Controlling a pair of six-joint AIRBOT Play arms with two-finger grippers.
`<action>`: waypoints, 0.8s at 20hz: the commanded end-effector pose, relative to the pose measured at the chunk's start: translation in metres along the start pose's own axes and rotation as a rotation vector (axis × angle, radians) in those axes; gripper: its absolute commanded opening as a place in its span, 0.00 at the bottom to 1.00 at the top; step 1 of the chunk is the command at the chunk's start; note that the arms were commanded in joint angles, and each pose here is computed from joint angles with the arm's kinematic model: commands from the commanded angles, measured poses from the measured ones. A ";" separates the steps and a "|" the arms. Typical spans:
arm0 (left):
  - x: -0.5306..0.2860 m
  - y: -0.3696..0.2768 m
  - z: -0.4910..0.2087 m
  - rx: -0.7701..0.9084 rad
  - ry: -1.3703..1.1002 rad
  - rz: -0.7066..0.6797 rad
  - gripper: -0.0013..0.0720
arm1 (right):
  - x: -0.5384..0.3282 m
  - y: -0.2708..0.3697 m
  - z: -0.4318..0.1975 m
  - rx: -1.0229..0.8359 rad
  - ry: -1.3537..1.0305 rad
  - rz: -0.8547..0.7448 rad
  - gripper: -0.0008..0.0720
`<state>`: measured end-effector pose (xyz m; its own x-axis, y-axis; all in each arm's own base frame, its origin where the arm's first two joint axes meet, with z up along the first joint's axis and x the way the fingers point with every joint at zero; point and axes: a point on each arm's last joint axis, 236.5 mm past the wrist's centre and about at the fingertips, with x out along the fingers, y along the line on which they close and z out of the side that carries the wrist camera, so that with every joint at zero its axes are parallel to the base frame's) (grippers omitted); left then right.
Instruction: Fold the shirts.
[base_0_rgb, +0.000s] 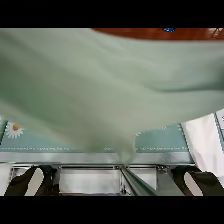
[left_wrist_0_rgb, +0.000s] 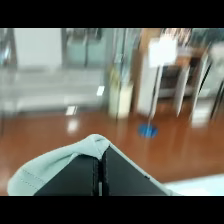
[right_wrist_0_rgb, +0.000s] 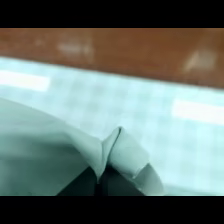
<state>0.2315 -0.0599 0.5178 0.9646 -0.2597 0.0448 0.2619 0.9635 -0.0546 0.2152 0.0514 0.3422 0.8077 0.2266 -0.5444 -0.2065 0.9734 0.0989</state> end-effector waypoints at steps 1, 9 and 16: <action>0.021 0.025 -0.071 -0.045 0.224 0.040 0.04 | 0.052 0.012 -0.086 0.108 0.248 0.111 0.04; 0.188 0.077 -0.311 -0.428 0.660 -0.016 0.04 | 0.216 -0.037 -0.238 0.340 0.570 0.047 0.04; 0.253 0.074 -0.431 -0.703 0.887 -0.089 0.50 | 0.355 -0.067 -0.243 0.519 0.664 0.062 0.12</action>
<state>0.4950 -0.0692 0.1446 0.6375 -0.4902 -0.5944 0.0734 0.8066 -0.5865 0.3392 0.0589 -0.0238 0.2941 0.3546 -0.8876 0.1077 0.9104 0.3994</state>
